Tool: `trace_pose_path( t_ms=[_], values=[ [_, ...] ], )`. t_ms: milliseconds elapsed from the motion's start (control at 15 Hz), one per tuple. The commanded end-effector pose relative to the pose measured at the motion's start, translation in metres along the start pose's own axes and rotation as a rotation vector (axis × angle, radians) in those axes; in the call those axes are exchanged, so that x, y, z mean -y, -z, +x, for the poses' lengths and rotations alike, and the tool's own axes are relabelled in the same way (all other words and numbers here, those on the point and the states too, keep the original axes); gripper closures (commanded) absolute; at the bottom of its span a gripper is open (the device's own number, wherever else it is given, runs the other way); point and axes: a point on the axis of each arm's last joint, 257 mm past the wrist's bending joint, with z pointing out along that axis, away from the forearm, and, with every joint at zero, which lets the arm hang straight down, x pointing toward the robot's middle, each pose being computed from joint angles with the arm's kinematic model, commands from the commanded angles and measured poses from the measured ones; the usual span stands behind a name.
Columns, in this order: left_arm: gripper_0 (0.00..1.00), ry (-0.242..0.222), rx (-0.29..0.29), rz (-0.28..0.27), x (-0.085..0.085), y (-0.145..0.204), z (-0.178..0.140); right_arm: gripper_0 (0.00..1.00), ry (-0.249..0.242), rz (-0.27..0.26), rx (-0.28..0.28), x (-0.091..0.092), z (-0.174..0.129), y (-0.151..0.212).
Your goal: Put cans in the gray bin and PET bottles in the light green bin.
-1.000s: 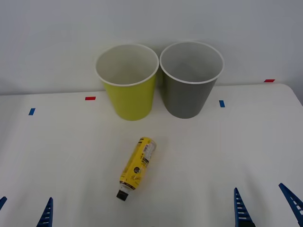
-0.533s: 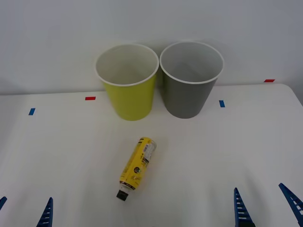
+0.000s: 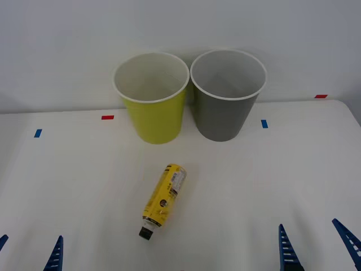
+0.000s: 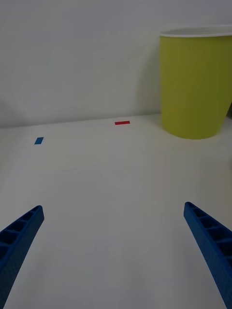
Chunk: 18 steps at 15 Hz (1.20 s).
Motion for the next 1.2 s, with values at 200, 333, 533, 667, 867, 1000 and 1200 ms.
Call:
trace_pose_path(
  t_ms=[200, 333, 533, 667, 867, 1000, 1200],
  values=[
    [0.00, 0.000, 0.000, 0.000, 0.0000, 0.0000, 0.0000, 0.00, 0.000, 0.000, 0.000, 0.0000, 0.0000, 0.0000],
    [0.00, 0.000, 0.000, 0.000, 0.0000, 0.0000, 0.0000, 0.00, 0.000, 0.000, 0.000, 0.0000, 0.0000, 0.0000],
    [0.00, 0.000, 0.000, 0.000, 0.0000, 0.0000, 0.0000, 0.00, 0.000, 0.000, 0.000, 0.0000, 0.0000, 0.0000],
    [0.00, 0.000, 0.000, 0.000, 0.0000, 0.0000, 0.0000, 0.00, 0.000, 0.000, 0.000, 0.0000, 0.0000, 0.0000],
    [0.00, 0.000, 0.000, 0.000, 0.0000, 0.0000, 0.0000, 0.00, 0.000, 0.000, 0.000, 0.0000, 0.0000, 0.0000],
    [0.00, 0.000, 0.000, 0.000, 0.0000, 0.0000, 0.0000, 0.00, 0.000, 0.000, 0.000, 0.0000, 0.0000, 0.0000],
    [0.00, 0.000, 0.000, 0.000, 0.0000, 0.0000, 0.0000, 0.00, 0.000, 0.000, 0.000, 0.0000, 0.0000, 0.0000]
  ],
)
